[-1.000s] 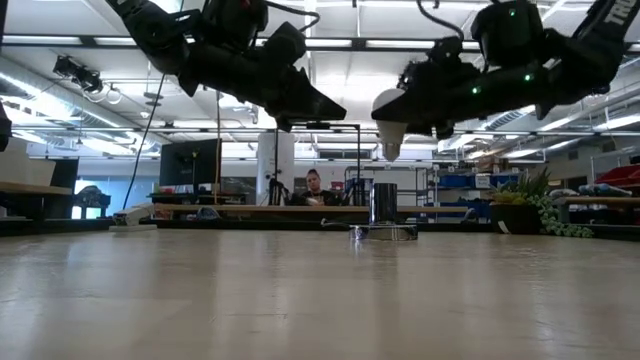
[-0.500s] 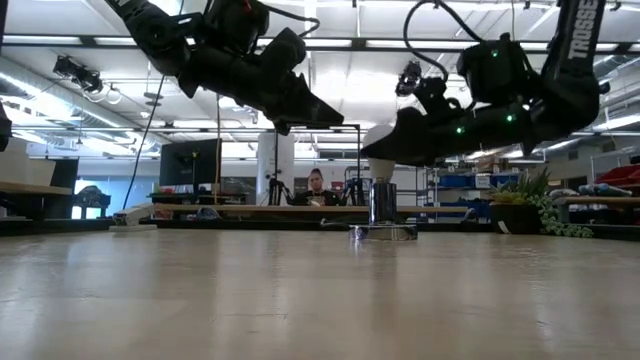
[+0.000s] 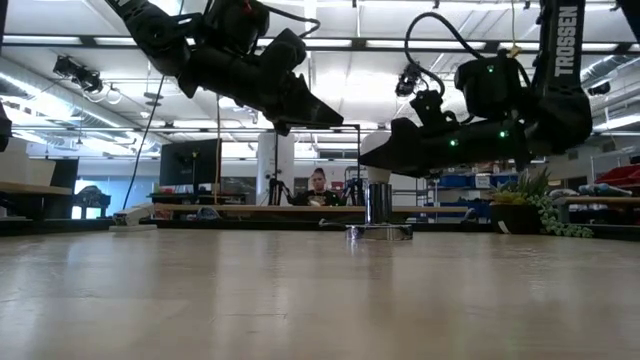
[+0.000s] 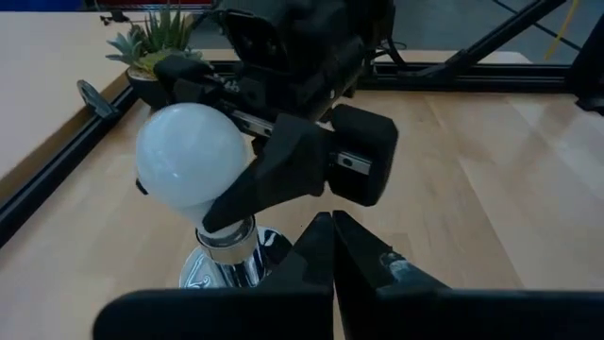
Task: Screw lightbulb
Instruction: Insert the lightbulb into the lamp
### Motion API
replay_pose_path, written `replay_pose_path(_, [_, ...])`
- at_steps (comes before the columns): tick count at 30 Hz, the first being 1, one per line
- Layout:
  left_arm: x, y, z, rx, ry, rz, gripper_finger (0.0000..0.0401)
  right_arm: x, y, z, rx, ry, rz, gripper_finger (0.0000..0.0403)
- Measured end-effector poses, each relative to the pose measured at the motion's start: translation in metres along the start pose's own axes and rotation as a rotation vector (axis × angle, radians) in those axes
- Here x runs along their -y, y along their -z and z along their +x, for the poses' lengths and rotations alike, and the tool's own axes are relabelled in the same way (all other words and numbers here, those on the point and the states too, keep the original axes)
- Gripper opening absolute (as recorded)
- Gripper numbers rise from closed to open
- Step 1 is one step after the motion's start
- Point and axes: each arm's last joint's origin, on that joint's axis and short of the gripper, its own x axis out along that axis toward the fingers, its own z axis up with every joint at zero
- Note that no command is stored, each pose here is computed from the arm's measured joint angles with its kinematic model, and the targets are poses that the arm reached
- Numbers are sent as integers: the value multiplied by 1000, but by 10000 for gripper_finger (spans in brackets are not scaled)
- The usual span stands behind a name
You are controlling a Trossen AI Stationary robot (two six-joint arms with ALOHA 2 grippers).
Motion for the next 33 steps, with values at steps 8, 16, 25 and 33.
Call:
replay_pose_path(8, [0,0,0,2,0,0,1,-5,8,-2,-56,-26,11,243])
replay_pose_path(16, [-1,-4,-3,15,-4,6,1,-9,9,-3,-58,-29,-9,219])
replay_pose_path(25, [-2,-1,-3,-8,-19,3,1,-8,8,-3,-47,-22,-10,201])
replay_pose_path(33, [-6,-16,-17,36,-50,7,1,-8,6,-3,-33,-20,-7,173])
